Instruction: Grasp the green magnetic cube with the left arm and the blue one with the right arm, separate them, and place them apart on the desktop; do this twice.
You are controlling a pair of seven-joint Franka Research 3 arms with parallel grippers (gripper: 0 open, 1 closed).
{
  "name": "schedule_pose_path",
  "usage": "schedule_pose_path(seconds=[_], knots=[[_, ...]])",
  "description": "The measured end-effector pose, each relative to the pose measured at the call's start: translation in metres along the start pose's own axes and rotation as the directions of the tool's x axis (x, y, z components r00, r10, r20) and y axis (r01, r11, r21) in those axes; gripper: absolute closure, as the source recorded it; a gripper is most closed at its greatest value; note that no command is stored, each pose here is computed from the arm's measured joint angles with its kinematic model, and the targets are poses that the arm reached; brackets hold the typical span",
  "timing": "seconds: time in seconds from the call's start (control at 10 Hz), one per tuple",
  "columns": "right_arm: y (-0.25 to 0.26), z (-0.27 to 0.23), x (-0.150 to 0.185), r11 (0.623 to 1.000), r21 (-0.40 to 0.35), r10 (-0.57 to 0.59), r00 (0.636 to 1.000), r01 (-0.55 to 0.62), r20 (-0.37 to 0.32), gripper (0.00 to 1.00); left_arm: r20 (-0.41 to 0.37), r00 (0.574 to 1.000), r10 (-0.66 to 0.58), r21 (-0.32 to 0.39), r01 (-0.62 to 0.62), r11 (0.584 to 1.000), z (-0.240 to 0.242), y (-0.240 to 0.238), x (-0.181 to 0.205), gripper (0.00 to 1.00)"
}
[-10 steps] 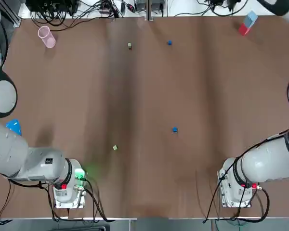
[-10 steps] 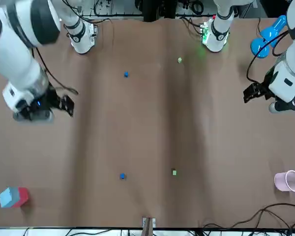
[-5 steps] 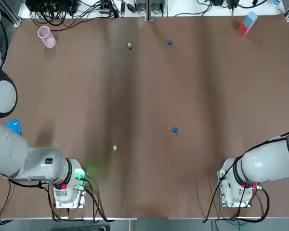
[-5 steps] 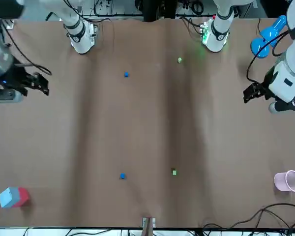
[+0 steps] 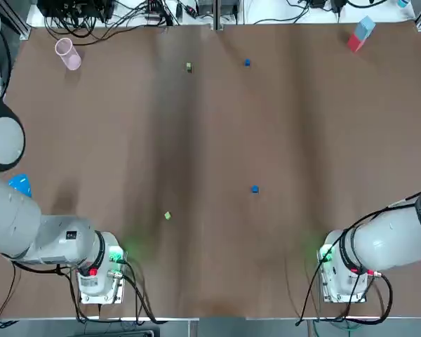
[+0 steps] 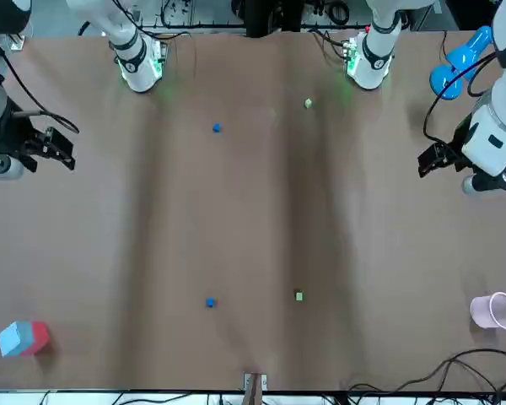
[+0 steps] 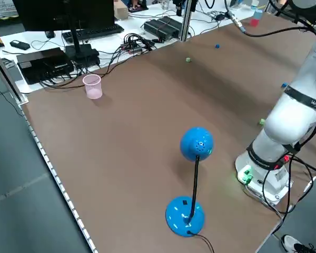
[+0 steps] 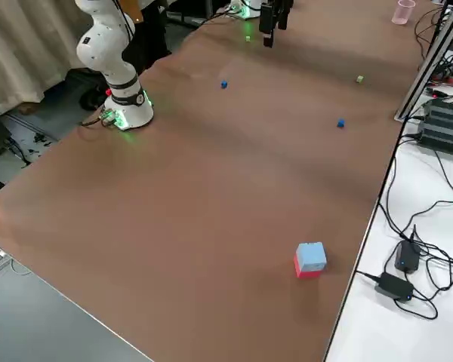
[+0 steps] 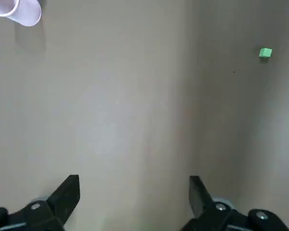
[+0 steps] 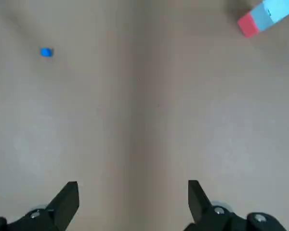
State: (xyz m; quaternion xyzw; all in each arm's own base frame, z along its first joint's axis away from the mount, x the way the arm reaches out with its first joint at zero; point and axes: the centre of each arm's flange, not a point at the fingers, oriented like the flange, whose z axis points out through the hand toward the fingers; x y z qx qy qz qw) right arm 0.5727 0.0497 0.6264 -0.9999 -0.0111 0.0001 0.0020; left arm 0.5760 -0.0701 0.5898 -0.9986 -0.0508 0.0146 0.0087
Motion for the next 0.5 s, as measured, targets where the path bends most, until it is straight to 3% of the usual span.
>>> schedule_pose_path(seconds=[0.5], knots=[[-0.0063,0.0023,-0.0027,1.0,-0.001,-0.01,1.0,0.01,0.025,0.0,-0.006,1.0,-0.005,-0.002,0.005,1.0,-0.0032,-0.0027,0.0008,0.0]])
